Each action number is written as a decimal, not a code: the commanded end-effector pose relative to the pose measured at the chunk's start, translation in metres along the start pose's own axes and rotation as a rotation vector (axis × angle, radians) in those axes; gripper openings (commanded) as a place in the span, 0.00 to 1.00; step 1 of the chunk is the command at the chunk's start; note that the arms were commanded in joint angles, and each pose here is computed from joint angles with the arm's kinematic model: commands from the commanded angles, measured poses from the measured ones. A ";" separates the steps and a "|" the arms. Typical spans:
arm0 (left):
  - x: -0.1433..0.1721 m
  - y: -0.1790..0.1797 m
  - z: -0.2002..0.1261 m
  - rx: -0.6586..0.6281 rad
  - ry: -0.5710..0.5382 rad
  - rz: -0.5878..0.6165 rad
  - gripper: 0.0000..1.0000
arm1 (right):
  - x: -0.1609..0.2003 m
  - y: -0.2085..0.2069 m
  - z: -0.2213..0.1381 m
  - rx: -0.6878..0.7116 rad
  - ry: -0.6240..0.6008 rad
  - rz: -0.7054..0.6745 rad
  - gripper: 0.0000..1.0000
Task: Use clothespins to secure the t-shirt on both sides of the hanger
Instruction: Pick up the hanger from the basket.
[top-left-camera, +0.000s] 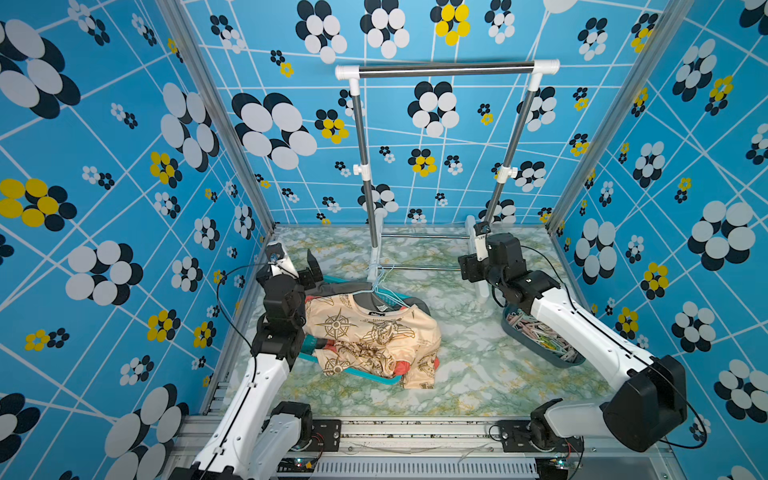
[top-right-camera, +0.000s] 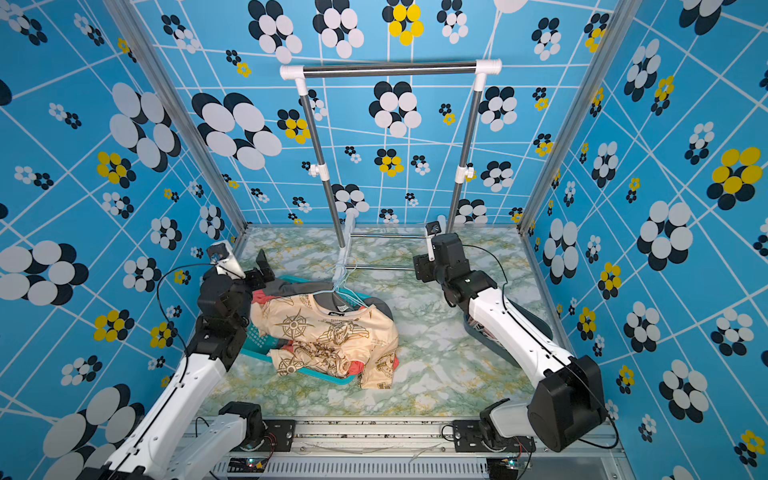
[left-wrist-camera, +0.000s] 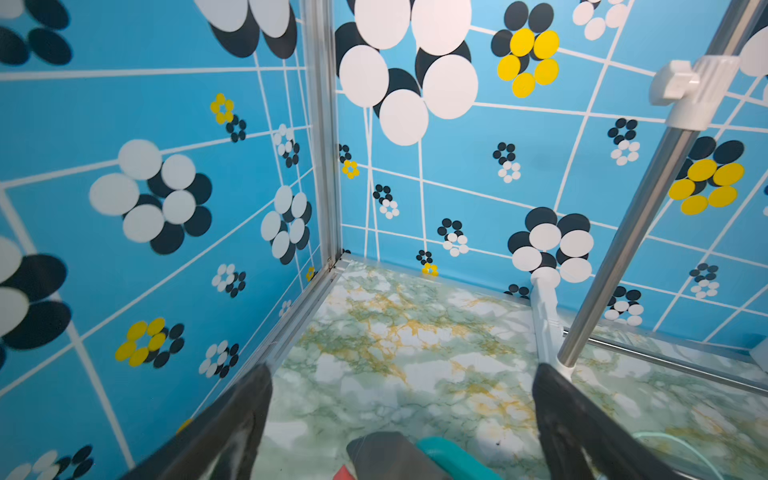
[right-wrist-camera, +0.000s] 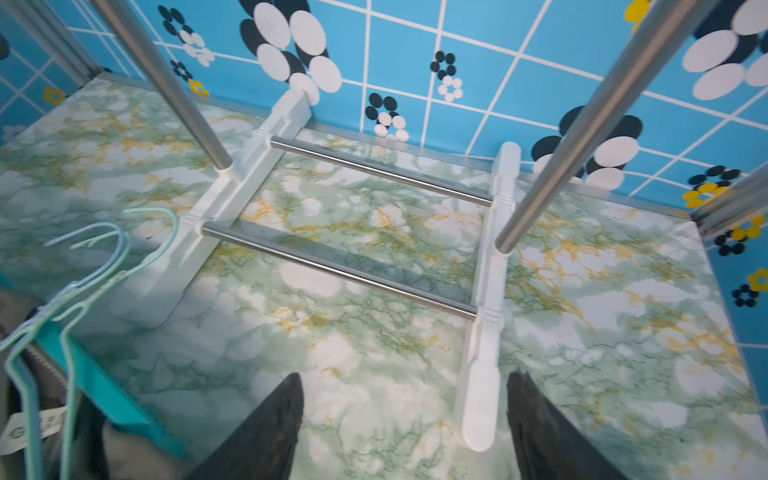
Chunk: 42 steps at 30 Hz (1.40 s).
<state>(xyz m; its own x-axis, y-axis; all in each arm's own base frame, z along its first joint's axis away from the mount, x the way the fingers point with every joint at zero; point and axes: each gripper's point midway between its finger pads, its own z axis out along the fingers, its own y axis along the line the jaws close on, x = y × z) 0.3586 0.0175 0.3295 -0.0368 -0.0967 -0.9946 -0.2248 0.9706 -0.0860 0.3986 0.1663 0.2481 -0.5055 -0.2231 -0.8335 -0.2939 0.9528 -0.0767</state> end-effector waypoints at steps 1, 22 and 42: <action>-0.025 -0.023 0.011 0.097 0.056 -0.006 0.99 | 0.005 0.039 -0.007 -0.154 0.086 -0.057 0.68; -0.086 0.044 -0.035 -0.353 0.145 -0.220 0.99 | 0.043 0.110 -0.027 -0.314 0.226 -0.170 0.54; -0.028 -0.051 -0.031 0.197 0.333 -0.262 0.99 | 0.051 0.146 -0.027 -0.493 0.264 -0.163 0.39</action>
<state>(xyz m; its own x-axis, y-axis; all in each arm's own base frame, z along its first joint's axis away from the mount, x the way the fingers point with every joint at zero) 0.3406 -0.0182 0.3718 -0.2453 -0.3941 -0.8858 -0.1646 0.9173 -0.3625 0.3103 0.2742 0.2122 -0.5970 -0.4402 -0.6707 -0.6567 0.7484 0.0933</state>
